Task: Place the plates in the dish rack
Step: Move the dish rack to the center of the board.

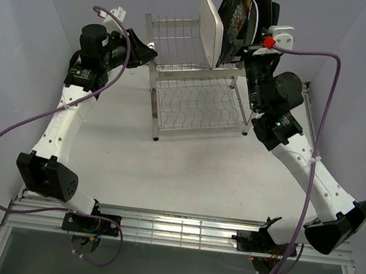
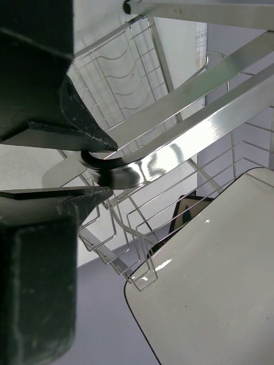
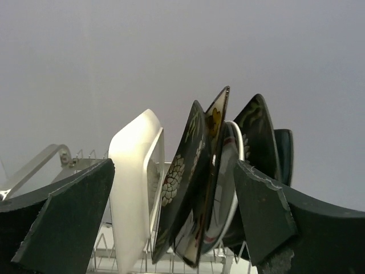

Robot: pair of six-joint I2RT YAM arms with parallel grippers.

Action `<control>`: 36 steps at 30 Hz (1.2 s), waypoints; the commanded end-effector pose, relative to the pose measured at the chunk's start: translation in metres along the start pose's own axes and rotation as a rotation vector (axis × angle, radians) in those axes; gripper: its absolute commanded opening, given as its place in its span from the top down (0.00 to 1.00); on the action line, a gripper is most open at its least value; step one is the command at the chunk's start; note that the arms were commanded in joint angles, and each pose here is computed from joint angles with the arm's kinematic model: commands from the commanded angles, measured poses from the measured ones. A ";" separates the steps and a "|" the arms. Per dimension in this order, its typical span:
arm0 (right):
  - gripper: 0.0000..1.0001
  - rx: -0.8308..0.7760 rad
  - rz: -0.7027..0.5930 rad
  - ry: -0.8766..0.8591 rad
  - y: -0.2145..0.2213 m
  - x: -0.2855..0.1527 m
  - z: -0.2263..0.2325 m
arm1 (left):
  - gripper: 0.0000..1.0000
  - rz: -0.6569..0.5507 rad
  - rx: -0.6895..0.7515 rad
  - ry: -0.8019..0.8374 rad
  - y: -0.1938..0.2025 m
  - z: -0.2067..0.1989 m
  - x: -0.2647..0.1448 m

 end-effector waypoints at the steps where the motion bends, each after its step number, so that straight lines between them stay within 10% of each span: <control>1: 0.09 0.090 -0.071 -0.004 -0.040 -0.024 -0.011 | 0.71 -0.072 -0.031 -0.122 -0.024 0.030 0.008; 27: 0.07 0.281 0.084 -0.043 -0.009 -0.130 -0.033 | 0.70 -0.076 -0.055 -0.167 -0.051 0.068 0.019; 36: 0.06 0.302 0.099 -0.041 -0.005 -0.153 -0.040 | 0.39 -0.091 -0.052 -0.112 -0.049 0.043 -0.008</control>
Point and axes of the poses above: each gripper's point midway between its finger pads, its own x axis out along the fingers, its own z axis along the line the jaws close on, y = z × x, the point moved 2 cm from there along -x, back along the fingers, and after that the axes turned 6 degrees about x, right-handed, at the moved point
